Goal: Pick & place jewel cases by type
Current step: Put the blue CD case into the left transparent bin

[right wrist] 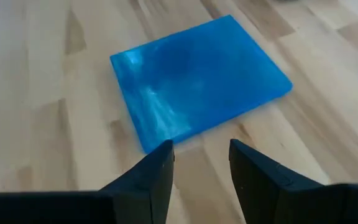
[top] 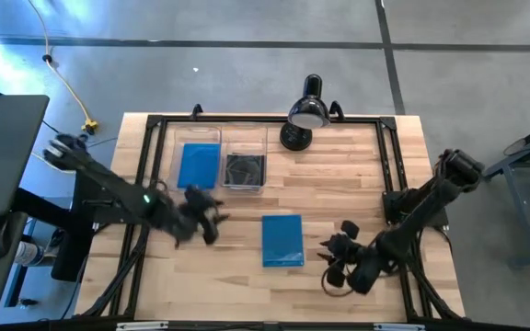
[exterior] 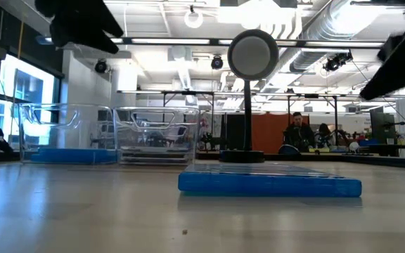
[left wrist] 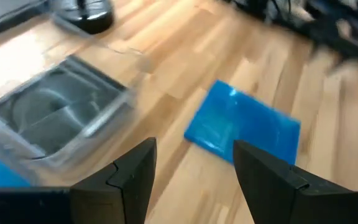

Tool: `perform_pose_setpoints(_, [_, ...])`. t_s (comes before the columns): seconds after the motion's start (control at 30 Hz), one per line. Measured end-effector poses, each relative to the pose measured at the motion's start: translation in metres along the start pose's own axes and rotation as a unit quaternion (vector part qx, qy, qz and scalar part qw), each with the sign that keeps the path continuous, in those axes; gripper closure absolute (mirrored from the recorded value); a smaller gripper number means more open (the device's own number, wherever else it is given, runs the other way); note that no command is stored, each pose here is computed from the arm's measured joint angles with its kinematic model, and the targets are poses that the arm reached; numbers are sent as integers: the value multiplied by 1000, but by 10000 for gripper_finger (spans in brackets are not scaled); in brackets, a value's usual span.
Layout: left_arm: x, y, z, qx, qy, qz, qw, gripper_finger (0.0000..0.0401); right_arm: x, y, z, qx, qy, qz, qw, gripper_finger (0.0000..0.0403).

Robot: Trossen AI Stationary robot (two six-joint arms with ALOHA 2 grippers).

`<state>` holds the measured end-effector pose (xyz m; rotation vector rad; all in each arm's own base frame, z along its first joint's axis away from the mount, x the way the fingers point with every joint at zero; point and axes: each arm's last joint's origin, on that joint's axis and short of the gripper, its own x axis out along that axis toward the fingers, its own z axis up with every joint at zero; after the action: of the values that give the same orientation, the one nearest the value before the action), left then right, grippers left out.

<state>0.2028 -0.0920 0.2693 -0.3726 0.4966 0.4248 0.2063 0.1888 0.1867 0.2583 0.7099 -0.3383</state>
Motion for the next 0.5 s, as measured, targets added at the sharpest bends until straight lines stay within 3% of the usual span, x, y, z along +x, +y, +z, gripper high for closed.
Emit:
perform_pose_setpoints(0.2, [39, -46, -51, 118, 3, 0, 993, 192, 31, -28, -23, -48, -27, 32, 998, 263])
perform_pose_setpoints(0.5, [102, -67, -98, 155, 17, -17, 988, 192, 64, -24, -27, -112, -28, 26, 993, 280])
